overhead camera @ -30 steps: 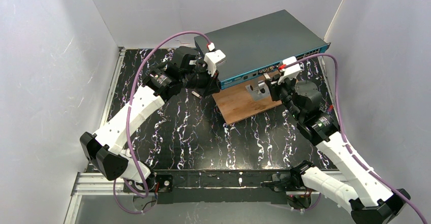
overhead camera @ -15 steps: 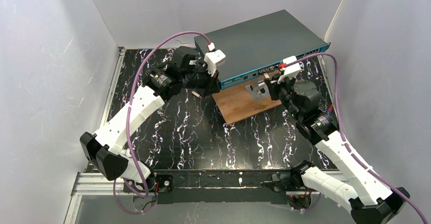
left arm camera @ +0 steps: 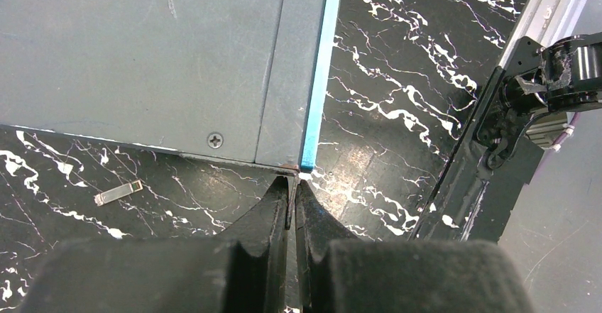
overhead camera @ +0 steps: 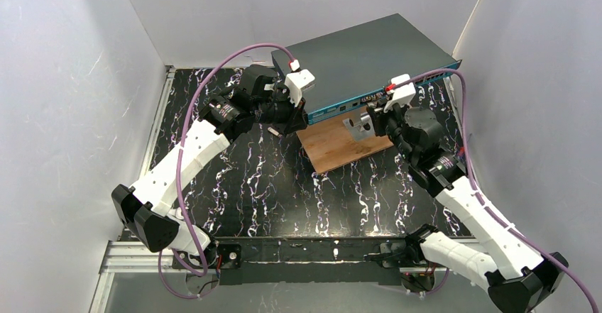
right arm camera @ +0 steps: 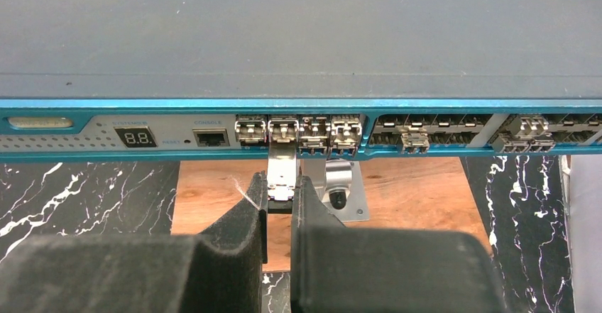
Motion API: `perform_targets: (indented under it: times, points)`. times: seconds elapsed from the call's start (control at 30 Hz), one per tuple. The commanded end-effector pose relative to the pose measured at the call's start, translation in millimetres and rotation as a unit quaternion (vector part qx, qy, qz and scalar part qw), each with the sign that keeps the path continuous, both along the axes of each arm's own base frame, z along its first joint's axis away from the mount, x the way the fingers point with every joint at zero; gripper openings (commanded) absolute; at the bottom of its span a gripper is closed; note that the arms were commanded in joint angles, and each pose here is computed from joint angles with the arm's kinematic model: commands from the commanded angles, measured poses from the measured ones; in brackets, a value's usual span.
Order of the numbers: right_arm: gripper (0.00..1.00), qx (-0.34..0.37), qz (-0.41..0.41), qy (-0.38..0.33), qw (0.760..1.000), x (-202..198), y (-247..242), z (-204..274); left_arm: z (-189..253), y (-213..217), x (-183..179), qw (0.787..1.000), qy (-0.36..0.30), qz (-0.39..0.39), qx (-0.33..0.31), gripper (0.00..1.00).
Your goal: Insert the plug into the switch port
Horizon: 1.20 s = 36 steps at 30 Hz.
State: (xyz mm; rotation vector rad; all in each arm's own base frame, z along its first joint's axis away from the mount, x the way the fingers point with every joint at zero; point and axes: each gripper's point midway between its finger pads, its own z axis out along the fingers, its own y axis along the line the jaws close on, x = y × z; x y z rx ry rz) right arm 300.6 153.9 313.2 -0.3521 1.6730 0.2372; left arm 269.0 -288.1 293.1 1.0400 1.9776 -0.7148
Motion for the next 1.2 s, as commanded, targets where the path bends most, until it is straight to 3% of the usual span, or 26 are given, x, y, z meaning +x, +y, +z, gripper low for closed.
perform_targets:
  times: [0.0,0.17,0.5,0.63,0.7,0.9,1.17]
  points:
    - [0.01,0.039,-0.016,-0.050,0.998,12.9,2.7,44.2,24.8,3.5,8.1,0.999,-0.040,0.014,-0.016,0.00]
    - [0.01,0.039,-0.023,-0.052,0.998,21.0,5.1,45.0,24.8,3.4,7.0,0.999,-0.038,0.013,-0.018,0.00]
    - [0.47,0.071,-0.049,-0.046,0.995,9.2,-9.5,54.1,25.9,3.7,8.0,0.999,-0.037,0.020,-0.021,0.00]
    - [0.62,0.058,-0.043,-0.028,0.997,-6.1,-16.8,52.5,27.6,4.4,9.0,0.999,-0.038,0.026,-0.022,0.00]
    - [0.64,0.051,-0.039,-0.017,0.998,-14.6,-20.8,48.9,27.7,4.9,9.2,0.999,-0.037,0.027,-0.022,0.00]
    - [0.58,0.032,-0.029,0.013,0.999,-30.9,-26.7,33.4,25.5,3.8,10.2,0.999,-0.033,0.028,-0.021,0.00]
    - [0.14,0.038,-0.008,0.017,0.999,-25.8,-14.2,27.0,26.3,3.9,11.2,0.999,-0.035,0.028,-0.020,0.00]
